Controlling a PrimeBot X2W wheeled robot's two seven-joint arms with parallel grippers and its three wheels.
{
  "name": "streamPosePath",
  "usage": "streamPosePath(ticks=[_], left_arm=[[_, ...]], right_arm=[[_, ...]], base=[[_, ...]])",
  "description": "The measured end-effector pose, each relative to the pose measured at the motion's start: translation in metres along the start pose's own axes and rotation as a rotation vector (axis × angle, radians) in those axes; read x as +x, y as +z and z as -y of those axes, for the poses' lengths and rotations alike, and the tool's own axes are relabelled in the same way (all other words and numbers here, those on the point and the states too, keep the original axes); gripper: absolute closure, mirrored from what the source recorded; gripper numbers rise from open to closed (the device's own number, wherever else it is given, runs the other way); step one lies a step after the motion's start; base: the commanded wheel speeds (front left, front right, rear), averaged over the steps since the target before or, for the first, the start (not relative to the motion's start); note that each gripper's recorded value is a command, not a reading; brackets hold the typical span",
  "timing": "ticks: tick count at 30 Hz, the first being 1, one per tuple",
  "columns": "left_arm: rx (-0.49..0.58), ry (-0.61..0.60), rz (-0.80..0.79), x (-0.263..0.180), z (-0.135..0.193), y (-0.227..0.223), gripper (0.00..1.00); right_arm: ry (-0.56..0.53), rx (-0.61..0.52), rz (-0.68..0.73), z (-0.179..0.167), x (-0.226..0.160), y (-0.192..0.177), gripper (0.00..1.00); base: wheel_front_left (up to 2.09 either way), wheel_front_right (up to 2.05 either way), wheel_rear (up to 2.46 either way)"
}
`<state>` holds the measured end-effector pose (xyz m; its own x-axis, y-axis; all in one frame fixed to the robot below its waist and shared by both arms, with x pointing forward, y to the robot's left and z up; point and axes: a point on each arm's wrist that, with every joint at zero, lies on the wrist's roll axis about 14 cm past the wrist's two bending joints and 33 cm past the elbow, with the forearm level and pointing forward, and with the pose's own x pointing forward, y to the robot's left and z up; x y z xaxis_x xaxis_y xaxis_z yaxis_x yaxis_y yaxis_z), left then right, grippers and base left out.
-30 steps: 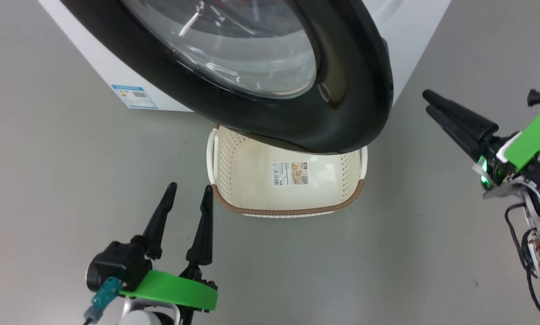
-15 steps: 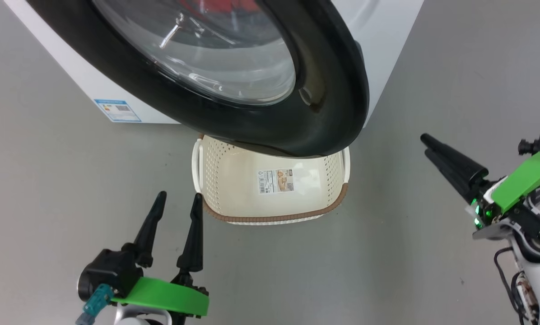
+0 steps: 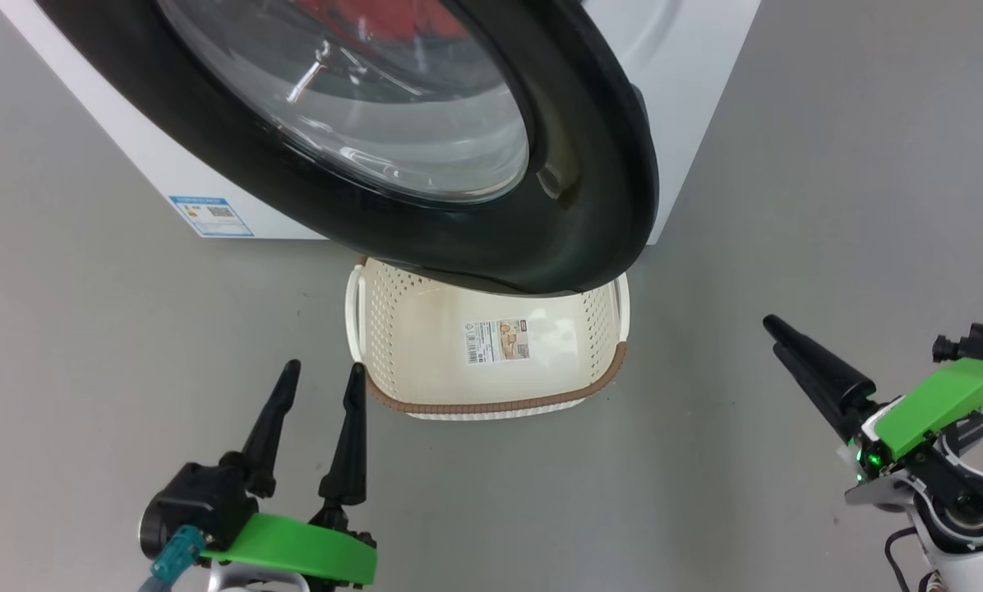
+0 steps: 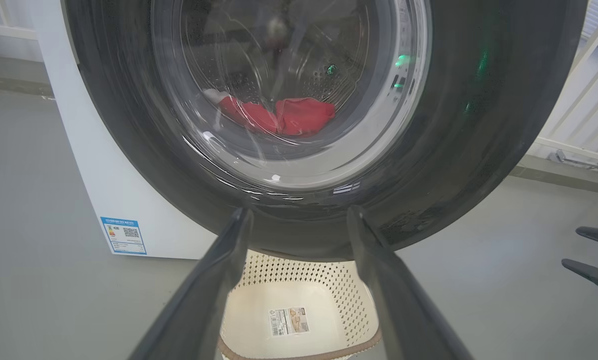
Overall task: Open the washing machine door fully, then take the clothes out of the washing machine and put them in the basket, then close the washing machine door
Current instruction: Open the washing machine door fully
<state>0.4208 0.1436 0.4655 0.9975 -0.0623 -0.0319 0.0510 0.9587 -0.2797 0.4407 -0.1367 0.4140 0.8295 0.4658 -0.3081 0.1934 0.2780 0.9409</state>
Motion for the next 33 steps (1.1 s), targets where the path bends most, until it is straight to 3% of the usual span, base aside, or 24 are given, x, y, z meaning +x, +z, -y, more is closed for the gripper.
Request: streamPosePath(ticks=[9,21,33], left_arm=[[0.002,-0.005,0.001,0.000,0.002,0.000,0.00],[0.000,-0.009,-0.022,-0.005,0.002,-0.007,0.00],[-0.001,-0.019,-0.017,-0.006,0.004,-0.004,0.00]], right_arm=[[-0.061,-0.052,0.042,0.018,-0.012,-0.007,0.00],[-0.123,-0.284,0.037,0.033,-0.020,-0.024,0.00],[-0.141,-0.502,0.123,0.047,-0.034,-0.025,0.00]], base=[[0.00,0.00,0.00],[0.00,0.00,0.00],[0.00,0.00,0.00]])
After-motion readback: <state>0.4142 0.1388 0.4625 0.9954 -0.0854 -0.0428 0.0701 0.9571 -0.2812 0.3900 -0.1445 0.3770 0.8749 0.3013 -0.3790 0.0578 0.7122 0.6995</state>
